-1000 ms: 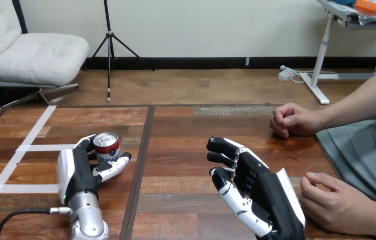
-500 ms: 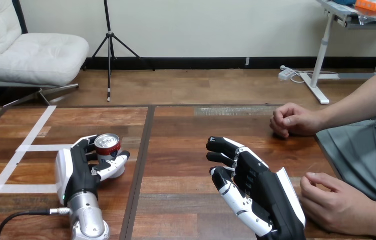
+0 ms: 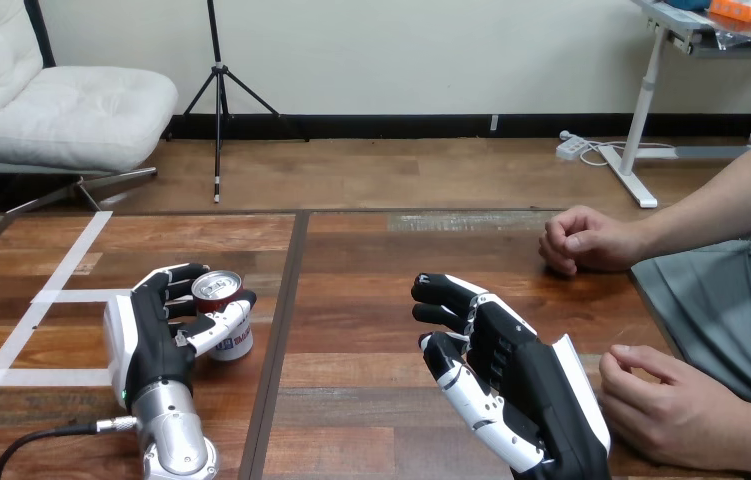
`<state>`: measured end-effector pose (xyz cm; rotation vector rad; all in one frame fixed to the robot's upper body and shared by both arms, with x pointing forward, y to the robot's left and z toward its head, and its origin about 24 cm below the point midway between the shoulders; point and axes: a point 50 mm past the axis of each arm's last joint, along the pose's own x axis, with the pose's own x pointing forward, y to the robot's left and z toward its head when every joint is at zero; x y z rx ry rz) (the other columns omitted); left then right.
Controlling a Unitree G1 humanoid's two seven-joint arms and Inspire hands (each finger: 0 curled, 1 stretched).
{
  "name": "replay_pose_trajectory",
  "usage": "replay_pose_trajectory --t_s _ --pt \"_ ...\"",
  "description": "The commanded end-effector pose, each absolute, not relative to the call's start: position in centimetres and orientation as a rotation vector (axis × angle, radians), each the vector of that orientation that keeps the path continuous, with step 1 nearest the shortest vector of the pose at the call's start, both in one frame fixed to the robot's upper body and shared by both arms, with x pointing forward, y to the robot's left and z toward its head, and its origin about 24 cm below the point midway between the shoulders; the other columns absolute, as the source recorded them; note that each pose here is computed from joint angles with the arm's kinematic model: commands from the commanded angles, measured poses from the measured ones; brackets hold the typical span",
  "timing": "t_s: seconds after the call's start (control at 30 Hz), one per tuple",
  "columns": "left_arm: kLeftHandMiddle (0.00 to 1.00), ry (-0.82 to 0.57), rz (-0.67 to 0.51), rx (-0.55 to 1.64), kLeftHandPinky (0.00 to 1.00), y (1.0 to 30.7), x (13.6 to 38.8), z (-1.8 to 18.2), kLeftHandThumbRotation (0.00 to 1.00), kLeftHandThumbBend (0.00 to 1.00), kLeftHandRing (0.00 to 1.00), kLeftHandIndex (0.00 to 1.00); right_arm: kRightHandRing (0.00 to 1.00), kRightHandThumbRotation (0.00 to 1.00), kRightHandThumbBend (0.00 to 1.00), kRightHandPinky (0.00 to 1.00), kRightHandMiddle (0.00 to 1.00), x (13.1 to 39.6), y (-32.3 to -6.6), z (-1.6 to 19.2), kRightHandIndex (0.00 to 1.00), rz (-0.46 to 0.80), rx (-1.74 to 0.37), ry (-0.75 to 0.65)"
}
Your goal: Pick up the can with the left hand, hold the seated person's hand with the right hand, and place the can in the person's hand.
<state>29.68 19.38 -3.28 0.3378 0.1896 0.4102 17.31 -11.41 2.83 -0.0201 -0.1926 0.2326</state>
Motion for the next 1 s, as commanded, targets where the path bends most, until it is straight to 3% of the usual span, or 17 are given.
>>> replay_pose_trajectory --t_s 0.0,0.97 --pt "0.62 0.089 0.412 0.291 0.50 18.57 31.60 -0.99 0.00 0.65 0.59 0.60 0.80 0.51 0.42 0.72 0.81 17.91 -11.16 4.58 0.78 0.222 -0.005 -0.278" --pt "0.57 0.043 0.422 0.272 0.48 18.39 31.61 -0.58 0.00 0.63 0.55 0.56 0.80 0.50 0.41 0.72 0.82 18.06 -10.99 4.50 0.78 0.233 0.009 -0.278"
